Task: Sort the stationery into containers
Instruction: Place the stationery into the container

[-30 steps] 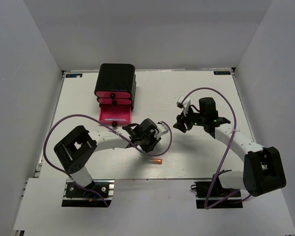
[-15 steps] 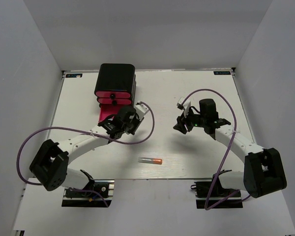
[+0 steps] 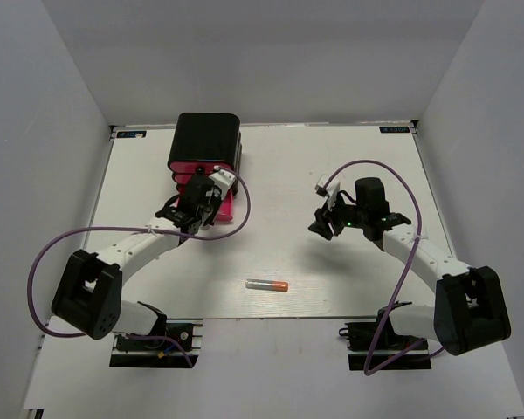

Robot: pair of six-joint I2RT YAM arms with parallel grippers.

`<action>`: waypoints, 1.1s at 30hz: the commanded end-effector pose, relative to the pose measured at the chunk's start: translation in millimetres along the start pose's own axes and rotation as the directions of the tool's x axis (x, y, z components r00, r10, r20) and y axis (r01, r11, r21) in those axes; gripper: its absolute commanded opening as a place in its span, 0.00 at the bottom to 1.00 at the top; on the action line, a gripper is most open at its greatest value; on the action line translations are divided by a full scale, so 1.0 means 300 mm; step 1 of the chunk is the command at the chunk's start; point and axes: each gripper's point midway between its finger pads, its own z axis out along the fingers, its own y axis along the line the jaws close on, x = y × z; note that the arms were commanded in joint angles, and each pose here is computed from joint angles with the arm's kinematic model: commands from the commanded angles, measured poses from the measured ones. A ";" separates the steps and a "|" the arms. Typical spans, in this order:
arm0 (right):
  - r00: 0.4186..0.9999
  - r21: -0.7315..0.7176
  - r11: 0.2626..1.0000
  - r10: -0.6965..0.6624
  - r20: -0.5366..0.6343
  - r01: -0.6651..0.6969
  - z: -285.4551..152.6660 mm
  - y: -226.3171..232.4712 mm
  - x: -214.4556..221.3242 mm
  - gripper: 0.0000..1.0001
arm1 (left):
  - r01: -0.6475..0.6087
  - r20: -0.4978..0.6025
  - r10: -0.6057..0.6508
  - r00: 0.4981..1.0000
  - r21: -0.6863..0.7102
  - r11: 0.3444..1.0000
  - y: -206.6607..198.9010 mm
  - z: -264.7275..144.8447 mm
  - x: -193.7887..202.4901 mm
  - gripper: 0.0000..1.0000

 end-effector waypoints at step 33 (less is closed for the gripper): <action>0.998 0.034 0.999 -0.007 0.065 0.005 -0.021 -0.035 -0.039 0.57 | 0.854 0.280 -0.956 -0.092 -0.471 -0.220 0.179 0.026 0.008 0.00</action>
